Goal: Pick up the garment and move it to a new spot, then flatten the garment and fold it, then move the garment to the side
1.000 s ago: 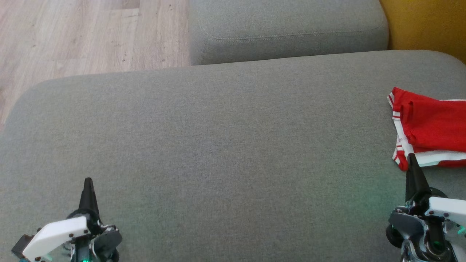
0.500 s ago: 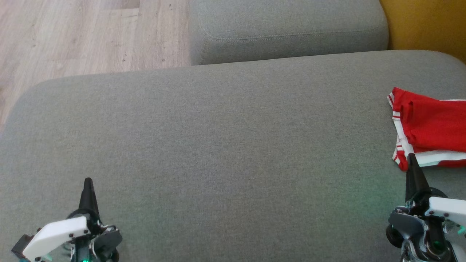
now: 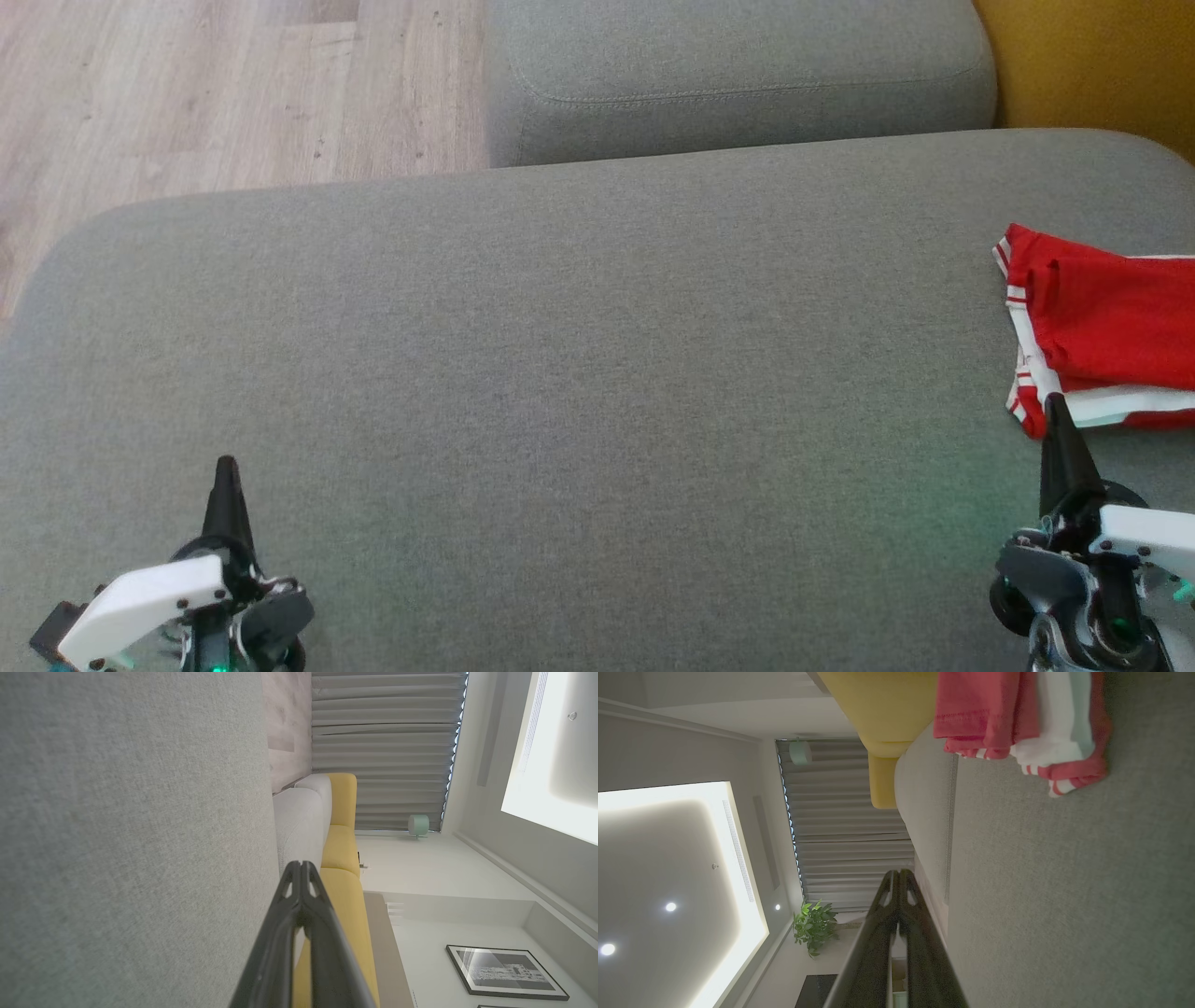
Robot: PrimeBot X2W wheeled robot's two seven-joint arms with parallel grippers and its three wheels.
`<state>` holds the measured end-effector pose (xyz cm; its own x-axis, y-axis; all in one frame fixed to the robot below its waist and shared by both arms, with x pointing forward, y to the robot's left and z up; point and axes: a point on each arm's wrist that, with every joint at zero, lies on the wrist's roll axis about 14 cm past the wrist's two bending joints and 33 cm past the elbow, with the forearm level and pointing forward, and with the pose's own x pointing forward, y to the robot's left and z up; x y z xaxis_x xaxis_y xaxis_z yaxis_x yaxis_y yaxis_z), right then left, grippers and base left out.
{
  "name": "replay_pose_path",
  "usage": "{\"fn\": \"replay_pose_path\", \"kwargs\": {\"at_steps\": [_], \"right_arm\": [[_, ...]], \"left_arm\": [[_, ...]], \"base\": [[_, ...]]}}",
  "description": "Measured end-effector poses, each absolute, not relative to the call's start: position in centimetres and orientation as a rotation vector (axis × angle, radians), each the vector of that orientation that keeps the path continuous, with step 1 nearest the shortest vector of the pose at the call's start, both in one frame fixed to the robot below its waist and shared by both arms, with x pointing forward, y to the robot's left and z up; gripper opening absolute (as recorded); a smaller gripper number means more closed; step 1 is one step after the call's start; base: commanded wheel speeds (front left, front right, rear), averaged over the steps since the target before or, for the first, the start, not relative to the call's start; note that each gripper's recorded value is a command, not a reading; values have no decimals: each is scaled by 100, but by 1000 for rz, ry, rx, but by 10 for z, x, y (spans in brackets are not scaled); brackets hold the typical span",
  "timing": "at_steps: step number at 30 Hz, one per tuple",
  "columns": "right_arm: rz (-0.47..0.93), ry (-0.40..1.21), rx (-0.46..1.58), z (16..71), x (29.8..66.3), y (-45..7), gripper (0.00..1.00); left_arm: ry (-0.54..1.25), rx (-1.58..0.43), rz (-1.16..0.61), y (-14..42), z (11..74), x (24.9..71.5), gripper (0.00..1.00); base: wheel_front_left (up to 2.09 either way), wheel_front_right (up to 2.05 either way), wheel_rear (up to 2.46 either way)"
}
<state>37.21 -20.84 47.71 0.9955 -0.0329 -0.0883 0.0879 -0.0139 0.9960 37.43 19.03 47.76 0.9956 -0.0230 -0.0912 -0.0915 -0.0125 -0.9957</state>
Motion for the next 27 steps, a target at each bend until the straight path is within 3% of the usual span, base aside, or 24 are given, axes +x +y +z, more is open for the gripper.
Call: {"fn": "replay_pose_path", "kwargs": {"at_steps": [27], "right_arm": [[-96, 43, 1582, 477, 372, -208, 0]], "left_arm": [[90, -1583, 54, 190, 478, 374, 0]], "base": [[0, 0, 0]]}}
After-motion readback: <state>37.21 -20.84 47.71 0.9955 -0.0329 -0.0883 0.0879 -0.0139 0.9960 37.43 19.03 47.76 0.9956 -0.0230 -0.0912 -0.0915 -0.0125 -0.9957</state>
